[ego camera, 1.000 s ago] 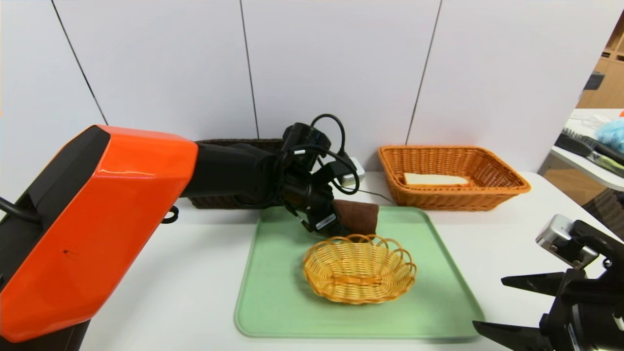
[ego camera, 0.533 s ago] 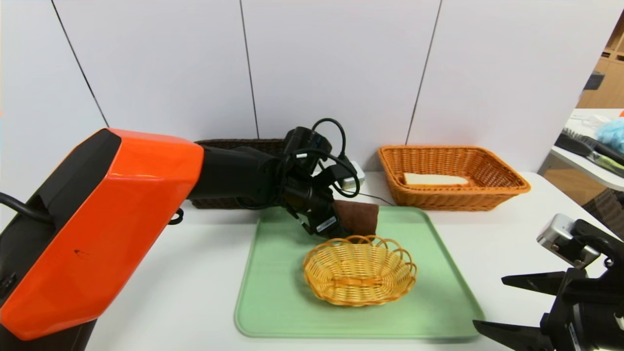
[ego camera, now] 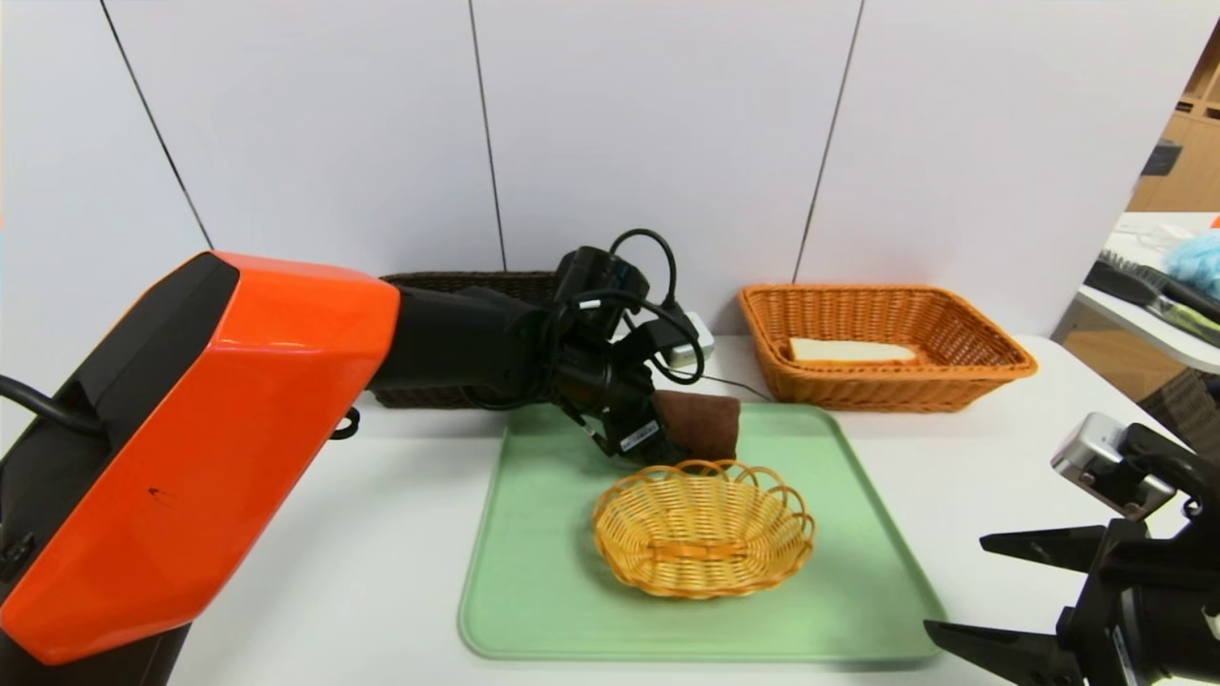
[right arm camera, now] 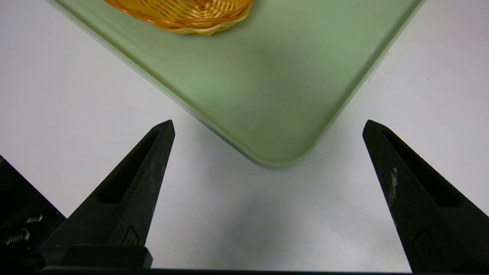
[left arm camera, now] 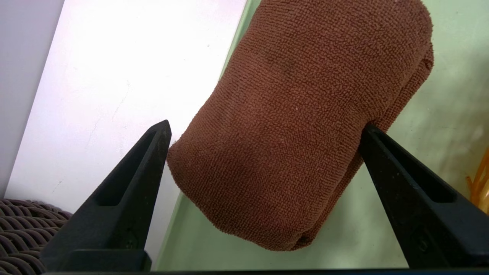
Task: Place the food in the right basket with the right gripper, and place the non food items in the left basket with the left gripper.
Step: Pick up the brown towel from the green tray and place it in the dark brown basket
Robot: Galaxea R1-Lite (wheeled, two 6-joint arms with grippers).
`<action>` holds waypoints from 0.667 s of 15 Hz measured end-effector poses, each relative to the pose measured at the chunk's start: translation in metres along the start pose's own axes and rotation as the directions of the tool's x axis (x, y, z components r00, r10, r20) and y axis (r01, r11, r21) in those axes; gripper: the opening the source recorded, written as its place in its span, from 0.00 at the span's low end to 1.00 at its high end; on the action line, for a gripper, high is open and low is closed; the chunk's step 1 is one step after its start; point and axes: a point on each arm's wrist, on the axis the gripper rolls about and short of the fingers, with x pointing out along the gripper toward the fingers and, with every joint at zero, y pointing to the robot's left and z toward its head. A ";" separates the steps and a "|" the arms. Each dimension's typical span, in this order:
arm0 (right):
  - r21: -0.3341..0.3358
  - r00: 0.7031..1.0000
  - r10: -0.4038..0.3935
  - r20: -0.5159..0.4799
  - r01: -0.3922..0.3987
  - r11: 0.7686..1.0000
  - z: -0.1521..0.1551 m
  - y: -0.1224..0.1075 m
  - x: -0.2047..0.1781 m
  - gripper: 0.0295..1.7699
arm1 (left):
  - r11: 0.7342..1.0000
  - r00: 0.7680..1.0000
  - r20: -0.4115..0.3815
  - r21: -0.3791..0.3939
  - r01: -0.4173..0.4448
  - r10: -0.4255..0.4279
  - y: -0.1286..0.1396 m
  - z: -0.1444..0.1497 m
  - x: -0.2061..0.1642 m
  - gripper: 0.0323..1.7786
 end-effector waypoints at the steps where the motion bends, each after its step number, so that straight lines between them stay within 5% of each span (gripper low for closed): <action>1: 0.000 1.000 0.000 0.000 0.000 1.000 0.000 0.000 0.000 0.96 | 1.000 1.000 -0.001 0.001 0.001 -0.001 0.000 0.000 0.000 0.81; 7: -0.001 1.000 -0.001 0.002 0.001 1.000 0.001 0.000 0.000 0.96 | 1.000 1.000 0.001 0.003 0.000 0.000 -0.001 0.000 0.000 0.40; 8: -0.001 1.000 -0.001 0.005 0.001 1.000 0.001 0.000 0.000 0.96 | 1.000 1.000 0.002 0.003 -0.001 0.001 -0.001 0.001 -0.001 0.24; 10: -0.001 1.000 -0.001 0.006 0.001 1.000 0.002 0.000 -0.001 0.96 | 1.000 1.000 0.010 0.005 -0.006 0.006 0.000 0.003 -0.005 0.20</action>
